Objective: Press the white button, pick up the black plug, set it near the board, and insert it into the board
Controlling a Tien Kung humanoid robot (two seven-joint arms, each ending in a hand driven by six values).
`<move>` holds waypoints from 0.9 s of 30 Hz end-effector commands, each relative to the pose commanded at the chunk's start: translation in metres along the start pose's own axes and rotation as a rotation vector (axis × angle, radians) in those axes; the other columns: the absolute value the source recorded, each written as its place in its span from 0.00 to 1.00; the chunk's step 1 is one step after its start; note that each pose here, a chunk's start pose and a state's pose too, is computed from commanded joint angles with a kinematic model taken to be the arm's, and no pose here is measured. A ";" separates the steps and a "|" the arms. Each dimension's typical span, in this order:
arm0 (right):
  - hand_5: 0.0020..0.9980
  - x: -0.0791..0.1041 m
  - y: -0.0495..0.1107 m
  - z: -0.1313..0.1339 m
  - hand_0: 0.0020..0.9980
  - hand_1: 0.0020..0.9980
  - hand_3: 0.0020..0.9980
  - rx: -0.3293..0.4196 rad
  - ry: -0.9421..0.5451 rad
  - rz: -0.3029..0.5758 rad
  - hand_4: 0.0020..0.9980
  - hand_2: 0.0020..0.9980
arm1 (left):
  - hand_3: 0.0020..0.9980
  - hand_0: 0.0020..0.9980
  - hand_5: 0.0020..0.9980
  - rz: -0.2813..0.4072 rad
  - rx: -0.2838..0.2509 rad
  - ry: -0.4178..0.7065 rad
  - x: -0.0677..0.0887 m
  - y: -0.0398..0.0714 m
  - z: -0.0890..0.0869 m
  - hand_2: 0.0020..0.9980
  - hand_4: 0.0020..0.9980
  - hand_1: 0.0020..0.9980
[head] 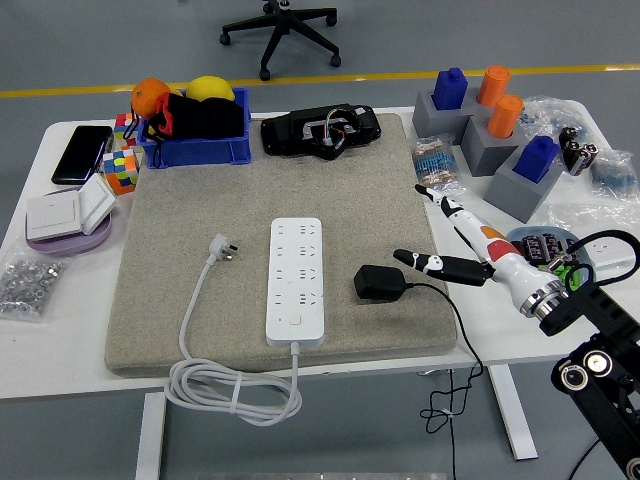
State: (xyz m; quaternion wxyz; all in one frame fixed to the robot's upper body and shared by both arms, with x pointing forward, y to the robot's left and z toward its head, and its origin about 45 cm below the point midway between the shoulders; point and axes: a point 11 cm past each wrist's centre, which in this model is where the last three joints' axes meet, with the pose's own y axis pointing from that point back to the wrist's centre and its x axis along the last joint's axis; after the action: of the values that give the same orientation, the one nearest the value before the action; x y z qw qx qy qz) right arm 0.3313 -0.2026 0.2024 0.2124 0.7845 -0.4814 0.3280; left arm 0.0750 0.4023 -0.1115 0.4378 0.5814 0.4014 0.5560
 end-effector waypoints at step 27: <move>0.17 -0.081 -0.010 -0.089 0.00 0.00 0.65 0.267 -0.126 -0.268 0.68 0.08 | 0.59 0.47 0.27 -0.002 -0.009 0.004 0.000 0.001 0.004 0.50 0.57 0.50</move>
State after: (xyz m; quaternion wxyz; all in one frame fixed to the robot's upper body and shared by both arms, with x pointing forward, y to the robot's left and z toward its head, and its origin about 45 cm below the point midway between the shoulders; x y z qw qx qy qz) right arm 0.2862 -0.0905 0.2055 0.1176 0.8817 -0.3374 0.3082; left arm 0.0794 0.4015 -0.1110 0.4402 0.5779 0.4002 0.5587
